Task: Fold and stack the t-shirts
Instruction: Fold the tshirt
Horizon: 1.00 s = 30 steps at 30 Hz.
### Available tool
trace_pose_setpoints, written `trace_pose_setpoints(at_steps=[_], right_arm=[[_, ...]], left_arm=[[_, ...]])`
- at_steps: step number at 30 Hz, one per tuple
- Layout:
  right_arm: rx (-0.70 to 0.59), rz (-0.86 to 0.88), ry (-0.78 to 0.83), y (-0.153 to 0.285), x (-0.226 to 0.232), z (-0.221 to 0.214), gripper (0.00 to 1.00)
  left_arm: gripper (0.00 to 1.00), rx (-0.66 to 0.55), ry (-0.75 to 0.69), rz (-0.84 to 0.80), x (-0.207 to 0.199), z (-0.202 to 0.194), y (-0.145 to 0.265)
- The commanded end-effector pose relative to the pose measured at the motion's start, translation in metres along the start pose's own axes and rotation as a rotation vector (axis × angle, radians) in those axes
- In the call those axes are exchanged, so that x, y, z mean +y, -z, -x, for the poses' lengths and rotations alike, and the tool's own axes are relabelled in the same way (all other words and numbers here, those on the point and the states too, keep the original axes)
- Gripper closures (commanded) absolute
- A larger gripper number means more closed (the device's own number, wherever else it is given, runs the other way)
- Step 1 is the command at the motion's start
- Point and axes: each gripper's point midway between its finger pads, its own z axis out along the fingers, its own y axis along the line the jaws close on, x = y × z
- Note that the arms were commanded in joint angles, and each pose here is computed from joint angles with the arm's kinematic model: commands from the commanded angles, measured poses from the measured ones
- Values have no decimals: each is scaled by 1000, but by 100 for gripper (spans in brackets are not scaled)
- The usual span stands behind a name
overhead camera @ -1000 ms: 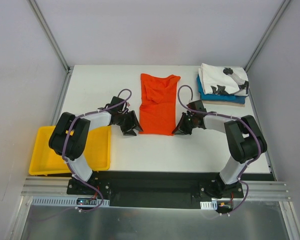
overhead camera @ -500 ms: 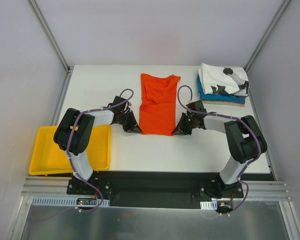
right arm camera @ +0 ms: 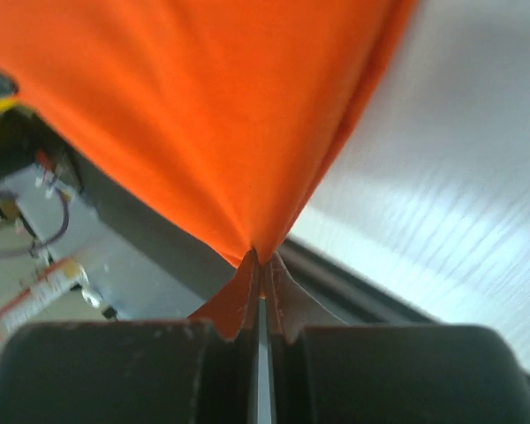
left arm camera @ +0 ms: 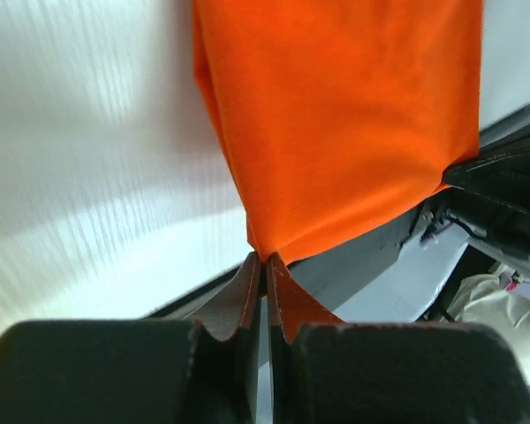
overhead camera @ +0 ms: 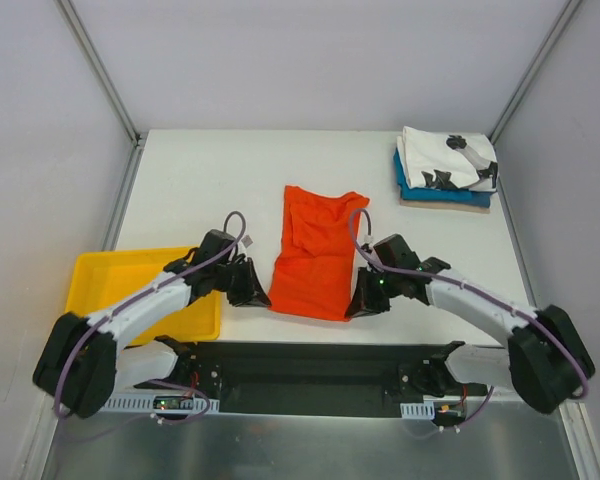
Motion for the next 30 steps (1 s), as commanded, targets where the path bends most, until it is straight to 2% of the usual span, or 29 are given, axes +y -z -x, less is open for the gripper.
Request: trace_pose_setpoints(at_steps=[1, 3, 5, 10, 18, 22, 30], right_arm=[[85, 51, 114, 40, 16, -48, 99], [90, 107, 200, 57, 28, -61, 99], [134, 175, 246, 73, 40, -75, 99], [132, 246, 304, 99, 60, -81, 99], [16, 174, 355, 117, 63, -53, 99], [8, 149, 319, 117, 56, -39, 99], [-45, 171, 201, 118, 46, 8, 99]], left_arm=[[100, -3, -62, -87, -12, -31, 38], [100, -34, -110, -152, -27, -34, 53], [100, -113, -202, -229, -48, -32, 74], [100, -257, -303, -304, -77, -20, 108], [100, -384, -307, -214, -87, 18, 117], [100, -439, -281, -129, -86, 45, 113], [100, -499, -280, -69, -101, 85, 108]])
